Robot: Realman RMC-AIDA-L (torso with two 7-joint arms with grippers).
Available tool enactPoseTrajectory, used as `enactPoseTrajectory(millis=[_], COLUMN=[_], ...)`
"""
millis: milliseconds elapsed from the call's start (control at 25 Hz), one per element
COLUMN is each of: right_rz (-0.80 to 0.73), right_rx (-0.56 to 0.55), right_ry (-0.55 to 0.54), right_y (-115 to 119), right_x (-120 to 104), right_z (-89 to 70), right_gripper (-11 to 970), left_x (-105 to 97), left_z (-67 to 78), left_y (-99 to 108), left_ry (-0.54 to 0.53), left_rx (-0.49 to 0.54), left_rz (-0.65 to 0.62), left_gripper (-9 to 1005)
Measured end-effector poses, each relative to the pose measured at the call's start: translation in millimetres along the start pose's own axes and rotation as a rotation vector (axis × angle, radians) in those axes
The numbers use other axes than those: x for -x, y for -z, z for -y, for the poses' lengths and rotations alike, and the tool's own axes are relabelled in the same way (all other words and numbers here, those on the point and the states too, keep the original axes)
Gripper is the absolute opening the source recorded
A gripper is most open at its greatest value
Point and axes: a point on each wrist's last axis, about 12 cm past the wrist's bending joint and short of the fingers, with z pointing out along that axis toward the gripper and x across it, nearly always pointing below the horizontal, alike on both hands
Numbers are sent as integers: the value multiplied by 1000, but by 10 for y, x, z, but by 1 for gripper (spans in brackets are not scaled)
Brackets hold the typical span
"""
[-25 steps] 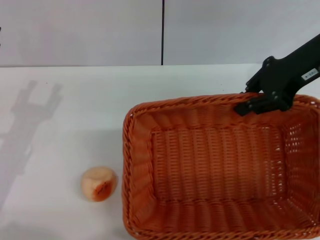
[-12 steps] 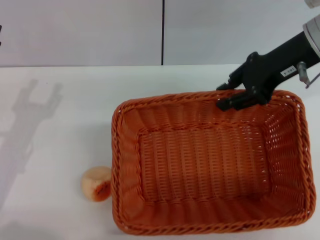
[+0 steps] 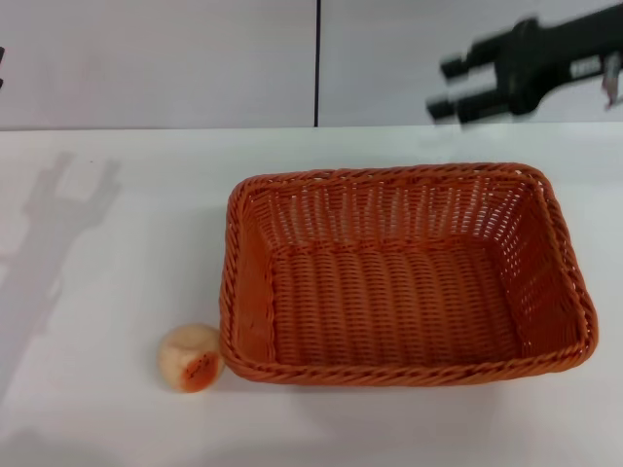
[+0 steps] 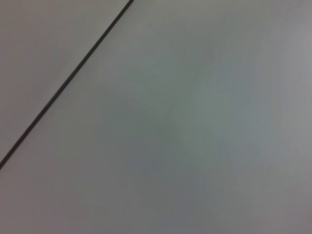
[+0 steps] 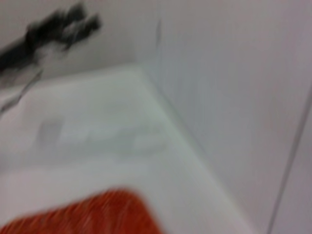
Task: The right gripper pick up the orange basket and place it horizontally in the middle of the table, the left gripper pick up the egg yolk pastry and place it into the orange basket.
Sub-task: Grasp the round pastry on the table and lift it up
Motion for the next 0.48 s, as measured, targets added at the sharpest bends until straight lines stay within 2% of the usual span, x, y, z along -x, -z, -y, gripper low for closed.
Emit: enactPoseTrajectory(millis=[120,240,320,480], right_rz=[192,437,599,859], right_rx=[-95,-213,-291,-474], right_ry=[-34,-127,-206,-314], right_y=[200,443,586,772], right_x=[-181,-496,-775,-1392], right_z=[7,-43,-132,-433], right_gripper=[592,602,608,608], left_x=[35,151,251,503], left_z=[-7,17,33,-9], left_y=[-3,-5,-16,5], left_ry=[-14,-78,-123,-166], left_rx=[-19,-129,-220,-368], left_rz=[2,-9,-32,-122], left_gripper=[833,833,833,833])
